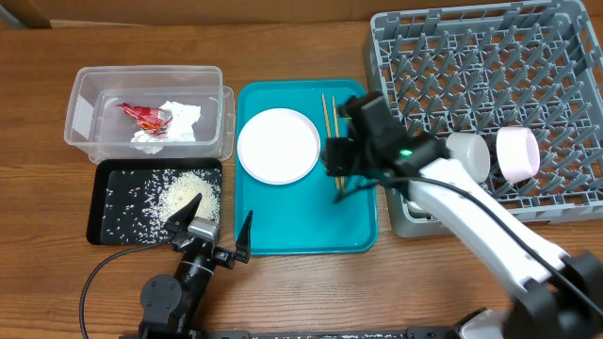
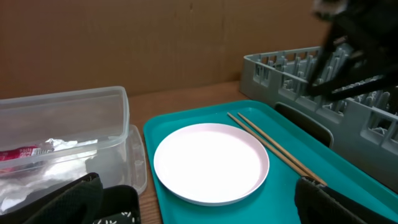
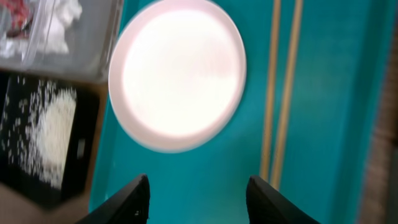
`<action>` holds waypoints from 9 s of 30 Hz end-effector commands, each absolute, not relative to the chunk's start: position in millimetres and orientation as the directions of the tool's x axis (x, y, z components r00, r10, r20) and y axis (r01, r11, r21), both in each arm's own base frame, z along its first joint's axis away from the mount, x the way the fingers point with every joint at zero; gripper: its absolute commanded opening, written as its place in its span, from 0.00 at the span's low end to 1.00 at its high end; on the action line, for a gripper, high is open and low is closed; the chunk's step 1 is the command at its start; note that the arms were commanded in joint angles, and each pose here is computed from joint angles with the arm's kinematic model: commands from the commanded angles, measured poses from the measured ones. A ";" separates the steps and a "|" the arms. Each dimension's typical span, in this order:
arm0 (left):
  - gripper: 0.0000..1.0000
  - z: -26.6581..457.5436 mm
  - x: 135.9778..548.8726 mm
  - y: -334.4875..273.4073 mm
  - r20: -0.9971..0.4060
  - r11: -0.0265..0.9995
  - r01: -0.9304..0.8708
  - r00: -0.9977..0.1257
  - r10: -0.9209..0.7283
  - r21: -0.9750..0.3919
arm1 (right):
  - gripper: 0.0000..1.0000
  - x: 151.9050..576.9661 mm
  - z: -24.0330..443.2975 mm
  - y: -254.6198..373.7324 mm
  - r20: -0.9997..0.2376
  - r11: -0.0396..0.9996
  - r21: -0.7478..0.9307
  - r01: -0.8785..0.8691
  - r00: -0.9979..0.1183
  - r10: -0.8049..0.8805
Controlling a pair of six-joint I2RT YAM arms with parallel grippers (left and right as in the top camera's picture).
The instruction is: Sort waste into correct bins and load items into the dishwasher
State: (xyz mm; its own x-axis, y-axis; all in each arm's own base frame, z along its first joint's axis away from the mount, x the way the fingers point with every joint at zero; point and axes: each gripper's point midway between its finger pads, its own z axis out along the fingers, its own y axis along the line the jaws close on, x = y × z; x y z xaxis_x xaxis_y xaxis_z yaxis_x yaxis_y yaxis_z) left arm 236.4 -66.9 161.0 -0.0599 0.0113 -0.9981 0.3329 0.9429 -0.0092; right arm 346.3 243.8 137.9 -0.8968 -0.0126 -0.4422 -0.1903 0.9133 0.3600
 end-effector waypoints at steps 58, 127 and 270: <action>1.00 161.6 235.6 -67.9 -0.999 0.940 0.342 -0.049 0.022 0.004 | 0.04 453.6 220.9 -112.4 -0.757 0.590 -0.570 0.572 -0.645 -0.105; 1.00 161.6 235.6 -67.9 -0.999 0.940 0.342 -0.049 0.022 0.004 | 0.30 351.9 -4.1 204.9 -0.211 0.965 0.075 -0.251 -0.950 -0.230; 1.00 161.5 235.6 -67.9 -0.999 0.940 0.342 -0.049 0.022 0.004 | 0.53 358.0 280.1 154.8 -0.599 0.951 0.174 -0.254 -0.794 -0.102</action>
State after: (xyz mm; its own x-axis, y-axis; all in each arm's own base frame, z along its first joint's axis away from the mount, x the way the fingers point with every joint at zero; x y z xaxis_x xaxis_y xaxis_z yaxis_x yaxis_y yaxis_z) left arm 236.4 -66.9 161.0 -0.0597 0.0117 -0.9981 0.3329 0.9429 -0.0089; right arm 385.4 125.1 197.9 -0.8885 -0.1112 -0.4451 -0.1378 0.9901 0.0277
